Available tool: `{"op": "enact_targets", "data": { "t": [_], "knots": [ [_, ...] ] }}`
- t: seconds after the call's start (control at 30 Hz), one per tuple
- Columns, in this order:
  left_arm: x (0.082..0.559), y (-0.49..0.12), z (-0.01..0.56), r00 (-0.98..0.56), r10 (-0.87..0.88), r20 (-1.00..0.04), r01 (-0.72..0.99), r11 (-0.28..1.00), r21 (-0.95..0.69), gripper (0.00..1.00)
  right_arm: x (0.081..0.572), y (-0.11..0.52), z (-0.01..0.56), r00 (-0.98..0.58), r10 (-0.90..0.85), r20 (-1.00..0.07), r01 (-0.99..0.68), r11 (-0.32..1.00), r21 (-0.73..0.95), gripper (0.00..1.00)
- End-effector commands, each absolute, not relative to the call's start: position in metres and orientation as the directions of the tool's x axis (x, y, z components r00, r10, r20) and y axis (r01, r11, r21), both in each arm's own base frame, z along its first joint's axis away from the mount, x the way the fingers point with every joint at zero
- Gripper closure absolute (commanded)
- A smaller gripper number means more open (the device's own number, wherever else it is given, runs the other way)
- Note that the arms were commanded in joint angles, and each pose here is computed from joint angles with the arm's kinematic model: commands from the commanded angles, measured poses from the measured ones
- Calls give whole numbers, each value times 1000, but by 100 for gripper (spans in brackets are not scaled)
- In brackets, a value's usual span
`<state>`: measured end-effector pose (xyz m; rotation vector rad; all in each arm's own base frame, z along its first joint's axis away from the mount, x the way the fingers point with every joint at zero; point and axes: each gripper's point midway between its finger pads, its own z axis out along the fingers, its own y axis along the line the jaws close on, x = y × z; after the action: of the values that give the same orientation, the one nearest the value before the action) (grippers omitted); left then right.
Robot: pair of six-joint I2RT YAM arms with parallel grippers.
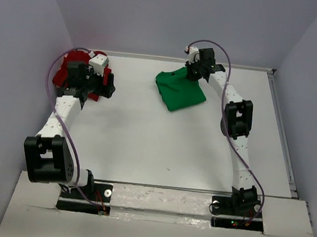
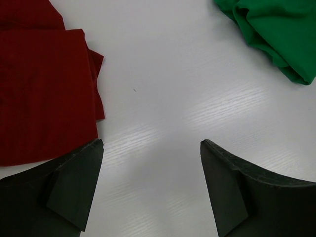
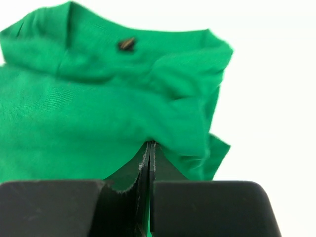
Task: Fold and stack the t-shirts
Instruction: Fold the long partially folded tshirt into a neat square
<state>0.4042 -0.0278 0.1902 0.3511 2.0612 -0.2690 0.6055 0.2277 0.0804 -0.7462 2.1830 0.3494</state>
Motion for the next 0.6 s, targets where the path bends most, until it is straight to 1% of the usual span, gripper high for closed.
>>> {"op": "enact_targets", "data": {
  "t": [0.0, 0.13, 0.37, 0.5, 0.57],
  "knots": [
    [399, -23, 201, -424, 149, -893, 357, 934, -13, 10, 640, 230, 146, -357, -350, -866, -542, 833, -114, 100],
    [398, -24, 204, -410, 148, -900, 360, 933, -10, 10, 645, 235, 160, -315, -351, -882, -532, 835, -142, 100],
    [393, -19, 209, -389, 140, -910, 349, 937, -5, 9, 644, 234, 165, -288, -392, -874, -529, 826, -196, 100],
    [392, -15, 216, -374, 131, -918, 338, 941, -3, 7, 637, 234, 196, -240, -409, -880, -526, 817, -236, 100],
    [391, -14, 218, -370, 122, -921, 337, 941, -11, 6, 620, 240, 228, -191, -432, -881, -538, 797, -274, 100]
  ]
}}
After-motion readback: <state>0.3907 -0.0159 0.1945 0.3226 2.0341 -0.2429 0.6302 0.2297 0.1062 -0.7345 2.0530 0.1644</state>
